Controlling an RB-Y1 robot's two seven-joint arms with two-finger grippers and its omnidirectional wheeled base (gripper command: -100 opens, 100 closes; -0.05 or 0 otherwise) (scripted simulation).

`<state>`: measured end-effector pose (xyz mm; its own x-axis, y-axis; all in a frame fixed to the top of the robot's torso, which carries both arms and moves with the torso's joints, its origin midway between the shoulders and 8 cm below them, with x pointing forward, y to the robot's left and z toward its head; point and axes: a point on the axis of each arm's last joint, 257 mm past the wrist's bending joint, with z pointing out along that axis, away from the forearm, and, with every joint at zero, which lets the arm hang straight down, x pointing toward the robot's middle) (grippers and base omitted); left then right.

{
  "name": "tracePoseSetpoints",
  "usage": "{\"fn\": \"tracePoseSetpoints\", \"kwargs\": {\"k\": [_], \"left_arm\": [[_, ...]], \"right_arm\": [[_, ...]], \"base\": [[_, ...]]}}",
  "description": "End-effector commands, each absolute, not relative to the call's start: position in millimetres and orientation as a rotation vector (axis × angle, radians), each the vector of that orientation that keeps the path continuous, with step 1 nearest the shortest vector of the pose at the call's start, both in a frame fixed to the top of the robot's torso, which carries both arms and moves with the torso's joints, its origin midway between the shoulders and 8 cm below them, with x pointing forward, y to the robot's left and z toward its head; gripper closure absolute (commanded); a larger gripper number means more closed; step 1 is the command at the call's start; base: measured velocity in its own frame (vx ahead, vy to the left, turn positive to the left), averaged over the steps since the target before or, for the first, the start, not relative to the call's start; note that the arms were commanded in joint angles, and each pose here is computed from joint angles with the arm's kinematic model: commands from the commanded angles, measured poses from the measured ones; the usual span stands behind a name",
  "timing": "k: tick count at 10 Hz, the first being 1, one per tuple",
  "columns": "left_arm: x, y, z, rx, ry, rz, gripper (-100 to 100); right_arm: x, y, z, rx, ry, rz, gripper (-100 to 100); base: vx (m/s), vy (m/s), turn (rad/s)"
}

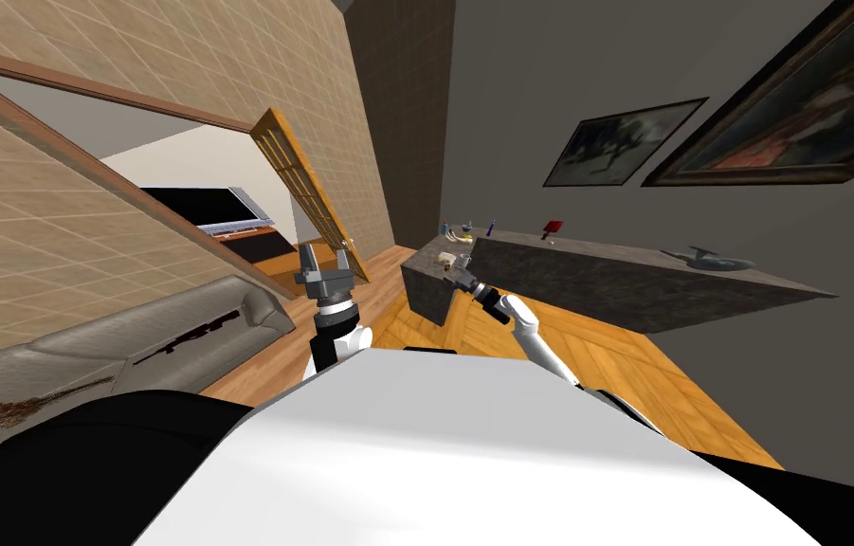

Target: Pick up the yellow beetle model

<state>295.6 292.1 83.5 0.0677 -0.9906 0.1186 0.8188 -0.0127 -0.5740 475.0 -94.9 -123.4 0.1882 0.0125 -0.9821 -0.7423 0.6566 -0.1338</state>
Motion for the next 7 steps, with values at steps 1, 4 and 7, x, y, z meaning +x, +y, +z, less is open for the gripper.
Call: {"fn": "tracePoseSetpoints", "kwargs": {"k": [1,4,7], "left_arm": [[295.6,292.1,83.5,-0.583,0.371,-1.486,0],[295.6,292.1,83.5,-0.583,0.371,-1.485,0],[295.6,292.1,83.5,-0.583,0.371,-1.486,0]], "right_arm": [[484.8,-95.1,-136.2,-0.797,1.302,0.541,-100],[495.5,-101.3,-157.7,-0.903,1.334,0.458,-100],[505.5,-110.3,-178.7,-1.023,1.358,0.36,-100]], "base": [[-0.046,-0.025,0.194],[-0.02,-0.016,0.09],[-0.025,-0.012,0.143]]}}
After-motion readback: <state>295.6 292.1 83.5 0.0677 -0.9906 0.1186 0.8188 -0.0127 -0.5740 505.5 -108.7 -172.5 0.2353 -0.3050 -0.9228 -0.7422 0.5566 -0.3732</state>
